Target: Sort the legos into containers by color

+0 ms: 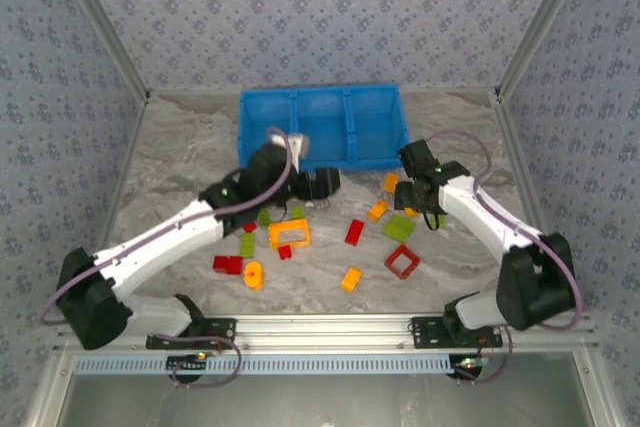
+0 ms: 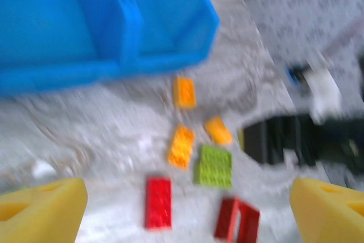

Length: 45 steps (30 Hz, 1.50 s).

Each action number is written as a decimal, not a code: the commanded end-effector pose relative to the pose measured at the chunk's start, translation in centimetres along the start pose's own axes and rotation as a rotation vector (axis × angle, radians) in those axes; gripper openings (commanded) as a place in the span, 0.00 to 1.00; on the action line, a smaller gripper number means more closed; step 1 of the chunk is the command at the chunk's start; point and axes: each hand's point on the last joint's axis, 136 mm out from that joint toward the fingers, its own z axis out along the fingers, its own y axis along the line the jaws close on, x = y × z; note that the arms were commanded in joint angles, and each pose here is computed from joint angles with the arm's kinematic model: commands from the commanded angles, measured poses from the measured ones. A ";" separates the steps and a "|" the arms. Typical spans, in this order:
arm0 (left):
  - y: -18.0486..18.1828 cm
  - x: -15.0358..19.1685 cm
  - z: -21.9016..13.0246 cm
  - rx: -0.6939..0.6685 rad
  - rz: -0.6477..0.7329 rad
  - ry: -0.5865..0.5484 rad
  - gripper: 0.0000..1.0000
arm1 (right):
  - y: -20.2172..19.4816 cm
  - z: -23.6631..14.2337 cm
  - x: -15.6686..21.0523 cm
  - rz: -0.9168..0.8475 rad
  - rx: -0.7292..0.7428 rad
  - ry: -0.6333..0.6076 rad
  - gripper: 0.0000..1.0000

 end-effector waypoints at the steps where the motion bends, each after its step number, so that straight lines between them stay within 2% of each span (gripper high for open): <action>1: -1.0 1.7 -1.5 0.039 -0.048 -0.080 0.92 | 0.5 0.9 -0.7 -0.066 -0.031 0.057 0.74; 6: -1.9 5.7 -2.7 0.048 -0.014 -0.123 0.92 | 0.9 3.8 -1.1 -0.070 -0.046 0.139 0.66; 10: -1.9 7.4 -2.3 0.040 -0.019 -0.093 0.92 | 1.2 5.1 -1.3 -0.064 -0.069 0.170 0.61; 26: -3.4 7.4 -1.6 0.057 0.030 -0.063 0.92 | 1.4 8.3 -0.6 -0.053 -0.087 0.243 0.47; 29: -3.8 7.6 -1.3 0.067 0.042 -0.046 0.92 | 1.3 8.4 -0.7 -0.051 -0.084 0.238 0.40; 32: -3.9 7.6 -1.2 0.067 0.046 -0.044 0.92 | 1.0 7.7 -1.0 -0.046 -0.067 0.209 0.32; 35: -4.1 6.8 -1.8 0.057 0.060 -0.063 0.91 | 1.0 4.9 -2.5 -0.053 -0.051 0.101 0.31; 39: -4.1 5.1 -3.0 0.015 0.112 -0.099 0.92 | 3.2 0.7 -5.5 -0.062 -0.119 -0.037 0.33; 40: -4.3 4.6 -3.2 0.013 0.121 -0.108 0.92 | 4.1 -0.4 -7.2 -0.060 -0.141 -0.077 0.33; 45: -4.7 1.5 -3.9 -0.025 0.145 -0.130 0.92 | 6.8 0.2 -11.8 -0.081 -0.161 -0.096 0.33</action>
